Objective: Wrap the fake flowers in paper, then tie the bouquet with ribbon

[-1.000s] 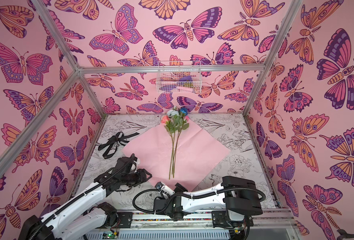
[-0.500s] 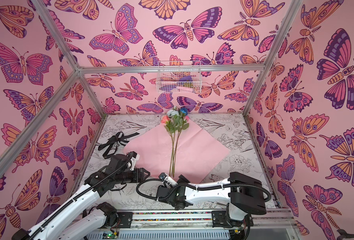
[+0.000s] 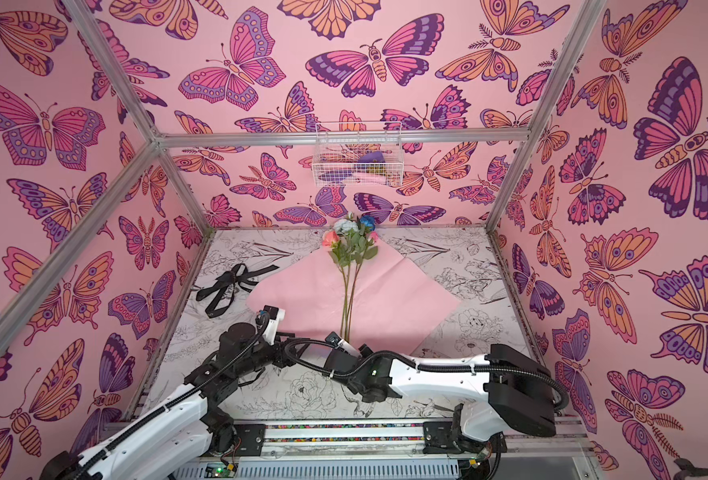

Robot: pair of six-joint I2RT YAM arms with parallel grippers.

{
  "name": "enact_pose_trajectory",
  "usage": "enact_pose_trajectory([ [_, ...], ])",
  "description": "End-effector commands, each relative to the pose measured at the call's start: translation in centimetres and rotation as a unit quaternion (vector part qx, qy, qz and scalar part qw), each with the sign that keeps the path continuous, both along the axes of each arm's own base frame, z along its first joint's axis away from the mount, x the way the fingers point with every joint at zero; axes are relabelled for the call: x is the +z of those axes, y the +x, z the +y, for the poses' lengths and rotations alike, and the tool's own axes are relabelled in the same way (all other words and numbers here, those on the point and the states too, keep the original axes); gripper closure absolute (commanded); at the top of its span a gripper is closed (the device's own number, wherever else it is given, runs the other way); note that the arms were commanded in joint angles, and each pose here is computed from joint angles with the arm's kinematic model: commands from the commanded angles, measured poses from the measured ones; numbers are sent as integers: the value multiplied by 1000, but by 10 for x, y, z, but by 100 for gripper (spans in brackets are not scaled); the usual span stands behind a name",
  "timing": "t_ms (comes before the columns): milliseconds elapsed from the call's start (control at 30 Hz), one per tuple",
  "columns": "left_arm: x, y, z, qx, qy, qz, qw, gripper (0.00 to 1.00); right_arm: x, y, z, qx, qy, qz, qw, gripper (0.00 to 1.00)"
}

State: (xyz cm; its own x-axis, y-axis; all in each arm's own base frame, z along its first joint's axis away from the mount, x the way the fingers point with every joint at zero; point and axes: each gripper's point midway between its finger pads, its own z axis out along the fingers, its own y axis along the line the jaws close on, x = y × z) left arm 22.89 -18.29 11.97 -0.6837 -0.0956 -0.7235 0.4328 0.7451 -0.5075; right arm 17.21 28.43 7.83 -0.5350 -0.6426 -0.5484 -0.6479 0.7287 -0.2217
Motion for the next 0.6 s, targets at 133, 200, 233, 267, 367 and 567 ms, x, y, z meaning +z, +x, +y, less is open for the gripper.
enact_pose_trajectory([
  [133,2,15,3,49,-37,0,998,26,6,-1,23,50,34,46,997,72],
  [200,2,14,4,51,-41,-1,998,26,7,1,26,63,27,59,996,83],
  [233,3,13,5,53,-42,-3,998,26,7,2,28,70,21,70,995,86],
  [267,4,13,6,55,-44,-6,997,26,7,5,29,76,16,80,994,87],
  [367,2,11,11,71,-55,-3,996,26,7,12,32,92,-5,93,991,88],
  [567,-11,5,22,107,-75,16,991,27,-12,29,39,119,-72,122,983,89],
])
